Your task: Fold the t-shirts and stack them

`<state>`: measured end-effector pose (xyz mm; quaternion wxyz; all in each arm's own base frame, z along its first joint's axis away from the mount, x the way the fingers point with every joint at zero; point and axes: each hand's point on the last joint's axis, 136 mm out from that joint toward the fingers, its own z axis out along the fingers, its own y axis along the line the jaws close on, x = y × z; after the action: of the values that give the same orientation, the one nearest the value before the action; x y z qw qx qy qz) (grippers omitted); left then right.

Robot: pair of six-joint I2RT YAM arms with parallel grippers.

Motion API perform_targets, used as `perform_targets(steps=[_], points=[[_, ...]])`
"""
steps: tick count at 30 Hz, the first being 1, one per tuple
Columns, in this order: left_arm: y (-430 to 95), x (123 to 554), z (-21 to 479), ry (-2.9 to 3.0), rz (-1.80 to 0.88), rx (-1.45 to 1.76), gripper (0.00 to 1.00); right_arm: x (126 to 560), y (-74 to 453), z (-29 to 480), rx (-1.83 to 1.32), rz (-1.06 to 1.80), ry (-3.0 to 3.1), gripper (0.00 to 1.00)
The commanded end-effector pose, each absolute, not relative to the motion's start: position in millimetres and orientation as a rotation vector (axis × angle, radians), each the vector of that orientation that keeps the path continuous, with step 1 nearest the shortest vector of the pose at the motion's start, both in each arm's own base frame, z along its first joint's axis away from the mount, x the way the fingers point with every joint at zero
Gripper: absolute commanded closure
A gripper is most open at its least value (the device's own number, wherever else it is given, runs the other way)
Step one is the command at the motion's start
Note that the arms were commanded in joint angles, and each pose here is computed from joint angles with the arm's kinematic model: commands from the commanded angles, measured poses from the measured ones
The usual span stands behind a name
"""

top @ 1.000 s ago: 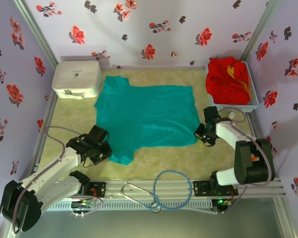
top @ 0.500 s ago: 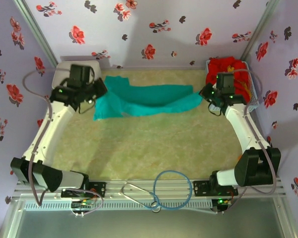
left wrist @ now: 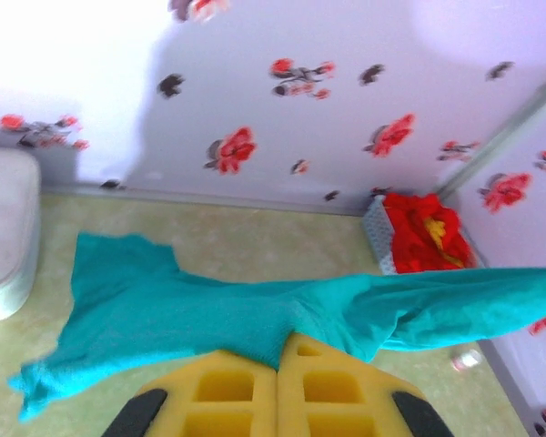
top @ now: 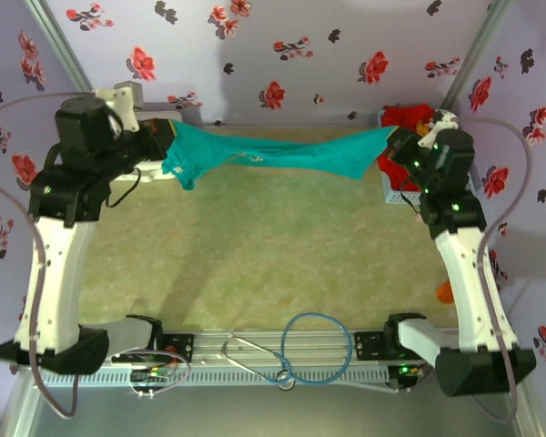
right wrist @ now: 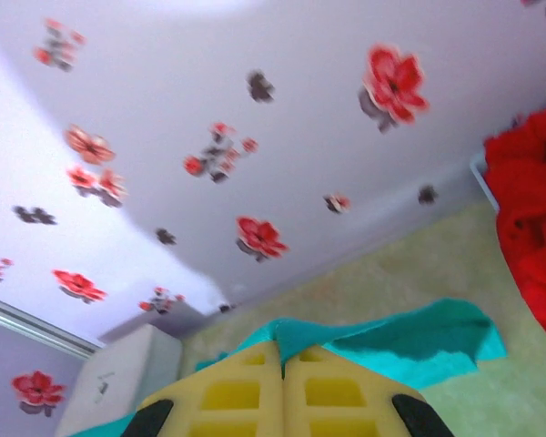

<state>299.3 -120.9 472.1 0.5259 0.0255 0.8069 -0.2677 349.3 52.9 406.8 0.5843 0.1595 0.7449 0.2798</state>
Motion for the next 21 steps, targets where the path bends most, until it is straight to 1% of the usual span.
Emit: perform_targets(steps=[1, 4, 10, 14, 16, 18, 21], points=[[-132.4, 262.1, 498.6, 1.794, -0.685, 0.255, 1.0, 324.5, 51.0, 432.4, 0.294, 0.642, 1.612, 1.0], [-126.0, 238.7, 506.1, 1.75, -0.681, 0.266, 1.0, 293.9, 54.9, 445.7, 0.234, 0.673, 1.532, 1.0], [-112.4, 186.4, 542.7, 1.641, -0.716, 0.249, 1.0, 233.2, 52.7, 464.9, 0.158, 0.657, 1.42, 1.0], [-103.8, 170.5, 563.3, 1.61, -0.766, 0.165, 1.0, 203.0, 44.1, 477.3, 0.175, 0.627, 1.381, 1.0], [-99.0, 170.1, 573.1, 1.586, -0.787, 0.105, 1.0, 198.6, 39.7, 482.7, 0.199, 0.614, 1.379, 1.0], [-97.3, 177.7, 576.6, 1.583, -0.791, 0.067, 1.0, 204.6, 31.7, 480.4, 0.261, 0.59, 1.406, 1.0], [-91.9, 203.4, 562.1, 1.637, -0.72, 0.007, 1.0, 224.6, 19.9, 462.0, 0.372, 0.542, 1.486, 1.0]])
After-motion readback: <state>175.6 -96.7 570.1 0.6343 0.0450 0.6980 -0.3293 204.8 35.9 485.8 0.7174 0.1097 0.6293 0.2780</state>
